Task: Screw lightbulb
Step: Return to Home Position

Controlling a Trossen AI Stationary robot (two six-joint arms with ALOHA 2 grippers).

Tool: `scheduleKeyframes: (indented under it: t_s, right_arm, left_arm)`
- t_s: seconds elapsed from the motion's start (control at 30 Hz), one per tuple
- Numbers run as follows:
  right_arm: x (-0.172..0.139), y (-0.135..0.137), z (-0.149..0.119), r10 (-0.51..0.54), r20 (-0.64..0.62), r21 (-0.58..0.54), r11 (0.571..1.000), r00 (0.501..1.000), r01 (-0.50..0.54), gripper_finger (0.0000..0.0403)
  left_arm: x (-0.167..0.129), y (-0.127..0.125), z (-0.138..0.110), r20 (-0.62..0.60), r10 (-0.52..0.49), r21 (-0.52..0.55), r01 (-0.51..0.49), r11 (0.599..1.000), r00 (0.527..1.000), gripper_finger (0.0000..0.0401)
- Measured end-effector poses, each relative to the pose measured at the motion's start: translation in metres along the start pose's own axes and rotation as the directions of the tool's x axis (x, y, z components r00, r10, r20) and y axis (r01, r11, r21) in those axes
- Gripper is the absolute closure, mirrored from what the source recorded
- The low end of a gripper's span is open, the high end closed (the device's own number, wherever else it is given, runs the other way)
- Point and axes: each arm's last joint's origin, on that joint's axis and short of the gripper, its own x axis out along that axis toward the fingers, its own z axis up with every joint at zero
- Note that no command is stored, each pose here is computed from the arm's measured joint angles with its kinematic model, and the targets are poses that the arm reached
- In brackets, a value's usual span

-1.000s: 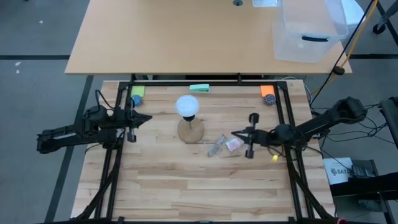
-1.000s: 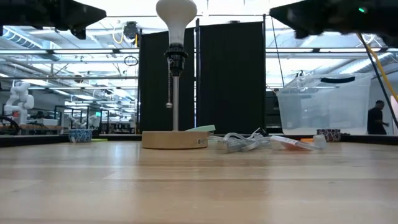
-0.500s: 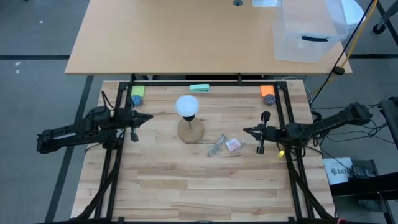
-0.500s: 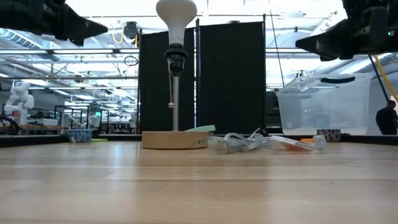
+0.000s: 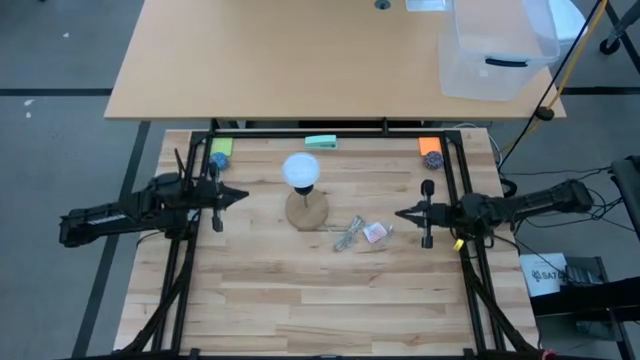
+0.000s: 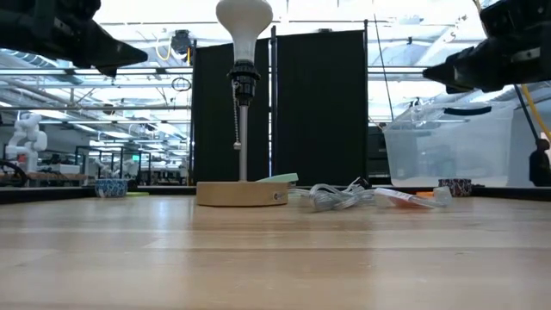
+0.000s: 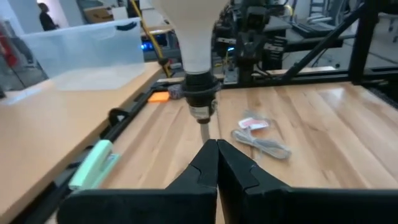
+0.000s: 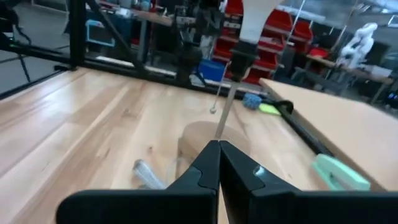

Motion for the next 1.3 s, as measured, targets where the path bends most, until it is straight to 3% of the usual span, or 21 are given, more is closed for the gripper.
scheduleKeyframes:
  t_s: [0.5, 1.3]
  right_arm:
    - [-0.006, -0.005, -0.011, 0.058, 0.025, 0.048, 0.997, 0.998, -0.059, 0.0403]
    - [-0.008, -0.009, -0.008, 0.024, 0.063, 0.050, 0.998, 0.998, -0.027, 0.0403]
  left_arm:
    - [0.010, -0.009, -0.064, 0.083, 0.012, -0.091, -0.004, 0.996, 0.997, 0.0401]
    - [0.010, -0.007, -0.065, 0.061, 0.087, -0.064, -0.083, 0.994, 0.994, 0.0401]
